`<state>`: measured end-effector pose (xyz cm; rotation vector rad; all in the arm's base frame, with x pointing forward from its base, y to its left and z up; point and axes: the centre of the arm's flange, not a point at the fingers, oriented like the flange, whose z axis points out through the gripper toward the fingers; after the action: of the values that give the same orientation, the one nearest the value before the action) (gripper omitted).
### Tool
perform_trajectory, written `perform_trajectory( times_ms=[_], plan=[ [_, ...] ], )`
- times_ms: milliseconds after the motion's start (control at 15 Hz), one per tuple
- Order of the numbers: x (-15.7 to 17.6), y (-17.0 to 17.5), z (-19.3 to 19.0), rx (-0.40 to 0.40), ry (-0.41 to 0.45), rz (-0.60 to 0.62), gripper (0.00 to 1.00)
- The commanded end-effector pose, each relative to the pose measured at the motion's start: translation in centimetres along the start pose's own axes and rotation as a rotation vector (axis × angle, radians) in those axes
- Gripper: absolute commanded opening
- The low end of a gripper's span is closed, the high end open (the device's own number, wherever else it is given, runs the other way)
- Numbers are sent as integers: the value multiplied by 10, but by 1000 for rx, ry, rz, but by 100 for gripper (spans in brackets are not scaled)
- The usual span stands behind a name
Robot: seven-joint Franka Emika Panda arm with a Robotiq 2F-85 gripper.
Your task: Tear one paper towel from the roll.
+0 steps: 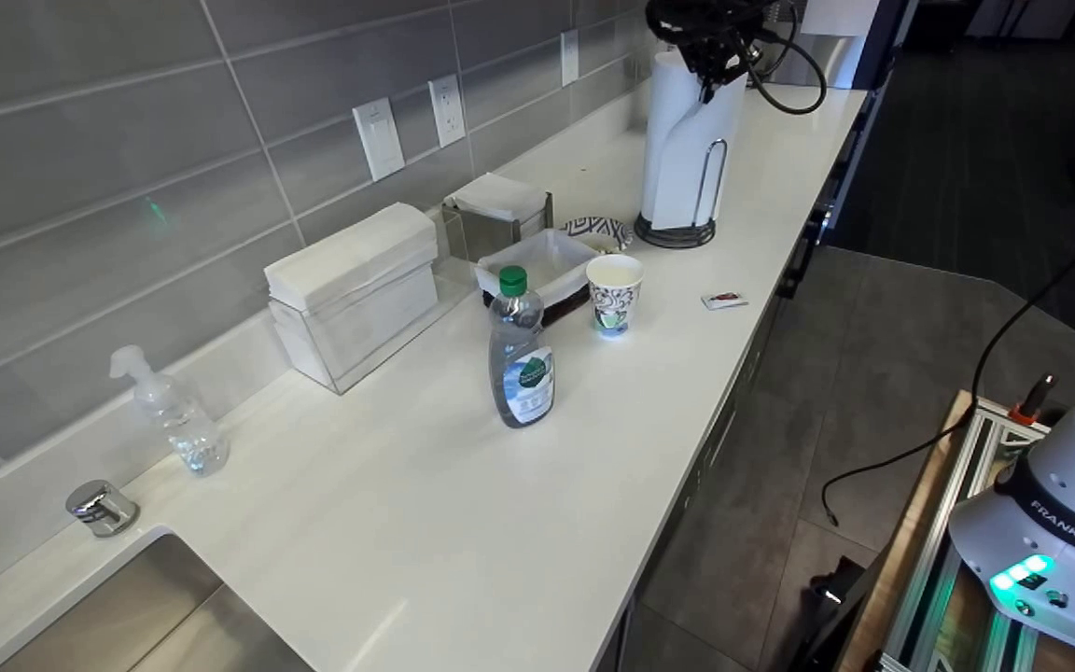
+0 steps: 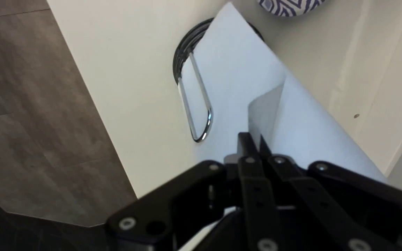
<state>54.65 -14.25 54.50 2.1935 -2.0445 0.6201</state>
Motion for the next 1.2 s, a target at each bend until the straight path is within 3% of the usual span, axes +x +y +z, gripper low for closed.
perform_trajectory(
  times_ms=[0, 1133],
  plan=[
    [6, 15, -5, -26, 13, 62, 0],
    [54, 50, -12, -16, 131, 471, 0]
  ],
)
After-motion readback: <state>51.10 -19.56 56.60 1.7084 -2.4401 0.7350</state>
